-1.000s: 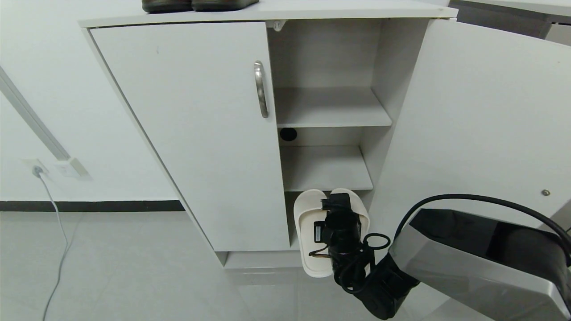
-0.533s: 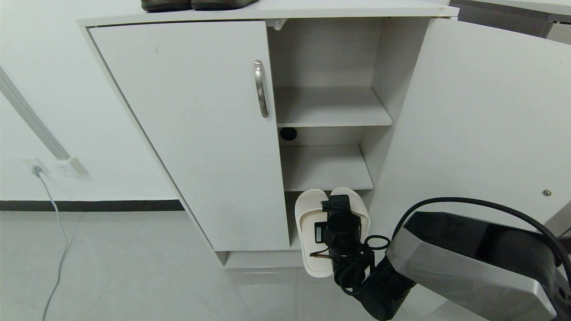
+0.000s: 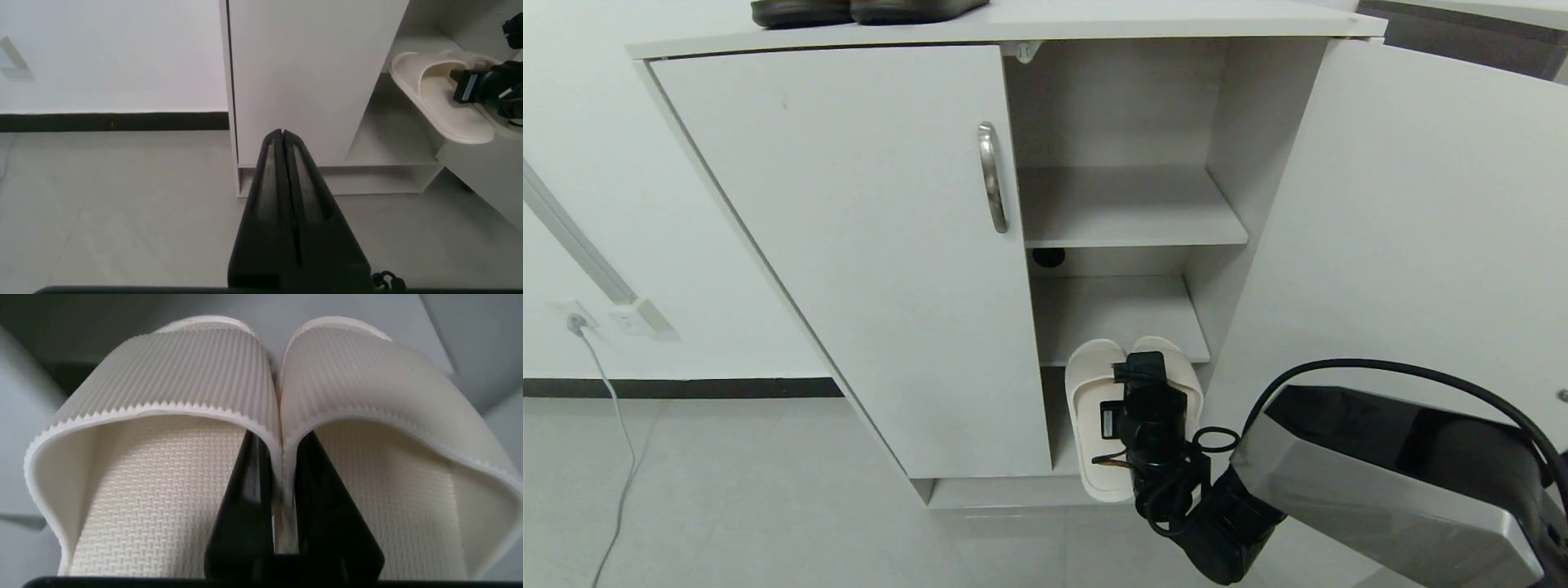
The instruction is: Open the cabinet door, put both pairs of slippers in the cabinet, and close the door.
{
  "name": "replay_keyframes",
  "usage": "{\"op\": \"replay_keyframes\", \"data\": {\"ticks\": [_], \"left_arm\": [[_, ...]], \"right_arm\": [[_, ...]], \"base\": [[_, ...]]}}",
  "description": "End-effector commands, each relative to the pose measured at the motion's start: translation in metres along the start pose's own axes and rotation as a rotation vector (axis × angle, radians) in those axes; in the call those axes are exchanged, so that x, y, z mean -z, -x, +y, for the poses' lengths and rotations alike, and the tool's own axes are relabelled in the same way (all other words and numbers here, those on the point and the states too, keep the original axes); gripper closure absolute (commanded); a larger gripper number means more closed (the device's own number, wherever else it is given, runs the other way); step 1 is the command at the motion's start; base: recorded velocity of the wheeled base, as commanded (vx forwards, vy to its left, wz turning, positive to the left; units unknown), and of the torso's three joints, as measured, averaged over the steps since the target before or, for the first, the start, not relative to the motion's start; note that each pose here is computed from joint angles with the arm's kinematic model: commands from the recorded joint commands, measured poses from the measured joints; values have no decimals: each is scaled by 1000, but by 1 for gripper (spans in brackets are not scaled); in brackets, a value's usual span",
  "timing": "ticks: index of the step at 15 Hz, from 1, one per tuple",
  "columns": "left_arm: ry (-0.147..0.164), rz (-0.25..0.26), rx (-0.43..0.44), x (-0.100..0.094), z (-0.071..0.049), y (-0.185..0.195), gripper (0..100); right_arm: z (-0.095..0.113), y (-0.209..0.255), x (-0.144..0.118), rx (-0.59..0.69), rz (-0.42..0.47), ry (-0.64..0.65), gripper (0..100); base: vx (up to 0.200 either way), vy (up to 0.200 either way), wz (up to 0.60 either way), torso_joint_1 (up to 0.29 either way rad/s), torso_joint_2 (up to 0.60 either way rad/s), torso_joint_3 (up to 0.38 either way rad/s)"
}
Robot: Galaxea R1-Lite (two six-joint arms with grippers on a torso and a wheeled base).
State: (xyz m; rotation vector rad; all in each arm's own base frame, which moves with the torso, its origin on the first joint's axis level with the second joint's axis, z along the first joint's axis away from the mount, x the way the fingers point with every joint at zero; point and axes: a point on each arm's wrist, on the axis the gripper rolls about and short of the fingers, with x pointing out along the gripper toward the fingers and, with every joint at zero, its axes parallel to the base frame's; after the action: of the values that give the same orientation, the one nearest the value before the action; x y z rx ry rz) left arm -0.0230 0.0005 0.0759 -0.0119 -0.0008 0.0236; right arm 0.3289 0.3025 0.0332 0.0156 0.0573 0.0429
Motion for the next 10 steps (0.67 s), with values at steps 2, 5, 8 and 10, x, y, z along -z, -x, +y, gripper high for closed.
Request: {"op": "replay_keyframes", "data": {"ticks": [2, 5, 8, 10], "left_arm": [[0, 1, -1, 0, 0, 0, 100], [2, -1, -2, 0, 0, 0, 100], [2, -1, -2, 0, 0, 0, 100], [2, 2, -6, 0, 0, 0, 100]], "right_arm": [[1, 1, -2, -3, -4, -3, 100], [1, 0, 1, -4, 5, 5, 100], [1, -10, 7, 3, 16, 13, 100], [3, -19, 0, 11, 18, 13, 100]], "base": [[200, 0, 0, 0, 0, 0], [133, 0, 0, 3, 0, 0], [0, 0, 0, 0, 0, 0], [0, 0, 0, 0, 0, 0]]}}
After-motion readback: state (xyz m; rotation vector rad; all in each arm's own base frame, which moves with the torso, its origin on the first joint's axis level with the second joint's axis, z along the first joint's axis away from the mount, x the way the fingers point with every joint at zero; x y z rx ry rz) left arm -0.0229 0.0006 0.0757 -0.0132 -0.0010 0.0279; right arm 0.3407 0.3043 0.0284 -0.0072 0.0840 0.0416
